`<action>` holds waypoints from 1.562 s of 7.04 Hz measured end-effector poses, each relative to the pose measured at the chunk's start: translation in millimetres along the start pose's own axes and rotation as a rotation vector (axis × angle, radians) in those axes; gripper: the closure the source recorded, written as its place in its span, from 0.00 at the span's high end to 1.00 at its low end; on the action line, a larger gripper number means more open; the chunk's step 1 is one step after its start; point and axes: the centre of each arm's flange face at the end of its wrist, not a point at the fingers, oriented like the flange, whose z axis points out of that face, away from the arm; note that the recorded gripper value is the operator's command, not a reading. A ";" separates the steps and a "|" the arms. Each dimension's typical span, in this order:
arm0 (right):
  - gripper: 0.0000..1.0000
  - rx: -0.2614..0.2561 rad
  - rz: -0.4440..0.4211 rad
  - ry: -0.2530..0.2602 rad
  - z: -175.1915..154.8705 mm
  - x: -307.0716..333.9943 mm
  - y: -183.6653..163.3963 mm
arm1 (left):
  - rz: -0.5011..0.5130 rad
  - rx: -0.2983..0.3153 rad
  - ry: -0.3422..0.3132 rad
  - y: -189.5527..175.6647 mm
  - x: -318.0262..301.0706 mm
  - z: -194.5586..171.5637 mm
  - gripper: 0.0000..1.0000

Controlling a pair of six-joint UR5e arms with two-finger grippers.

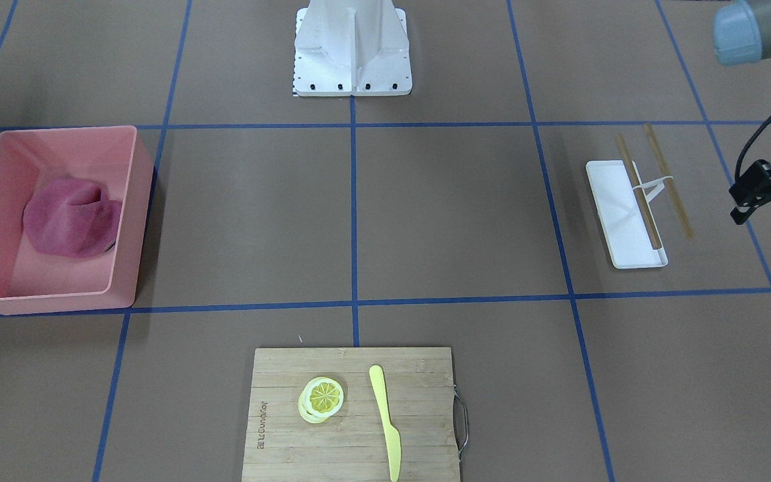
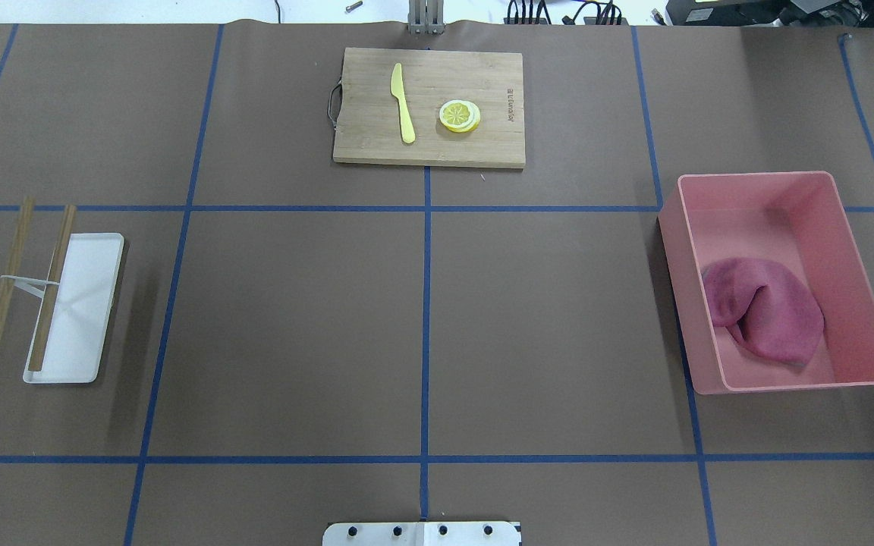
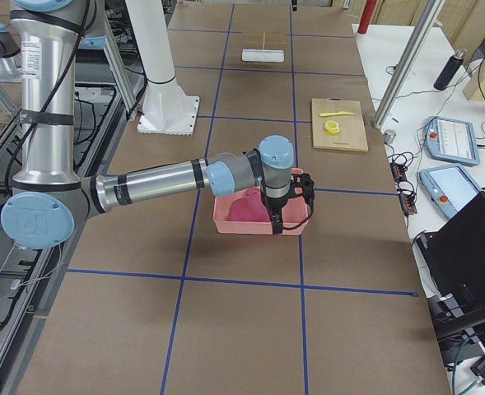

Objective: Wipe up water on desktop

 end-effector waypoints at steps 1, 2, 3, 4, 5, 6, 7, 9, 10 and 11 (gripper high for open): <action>1.00 -0.017 0.025 -0.011 6.6 26.3 1.7 | 0.029 -0.036 -0.009 14.7 -42.4 6.2 0.98; 1.00 -0.038 0.060 -0.036 14.9 46.5 6.3 | 0.015 -0.074 -0.024 28.2 -85.4 16.9 0.98; 1.00 -0.055 0.090 -0.053 22.5 60.4 11.0 | -0.031 -0.115 -0.024 38.0 -127.2 30.8 0.98; 1.00 -0.072 0.116 -0.057 30.8 72.9 15.0 | -0.052 -0.149 -0.010 48.7 -166.0 42.1 0.98; 1.00 -0.083 0.134 -0.055 36.8 81.9 17.1 | -0.038 -0.164 0.000 57.0 -197.3 45.3 0.98; 1.00 -0.082 0.149 -0.051 36.4 88.2 17.0 | -0.026 -0.168 0.011 62.0 -216.7 45.8 0.98; 1.00 -0.076 0.175 -0.046 27.3 94.5 14.9 | -0.024 -0.172 0.022 64.6 -224.5 46.8 0.98; 1.00 -0.088 0.236 -0.032 1.6 95.6 8.7 | -0.029 -0.183 0.032 75.0 -233.2 52.5 0.98; 1.00 -0.094 0.248 -0.012 -7.5 92.4 7.8 | -0.033 -0.189 0.034 81.6 -236.7 55.6 0.98; 1.00 -0.097 0.248 0.013 -11.6 91.0 7.6 | -0.035 -0.191 0.034 84.5 -238.4 56.9 0.98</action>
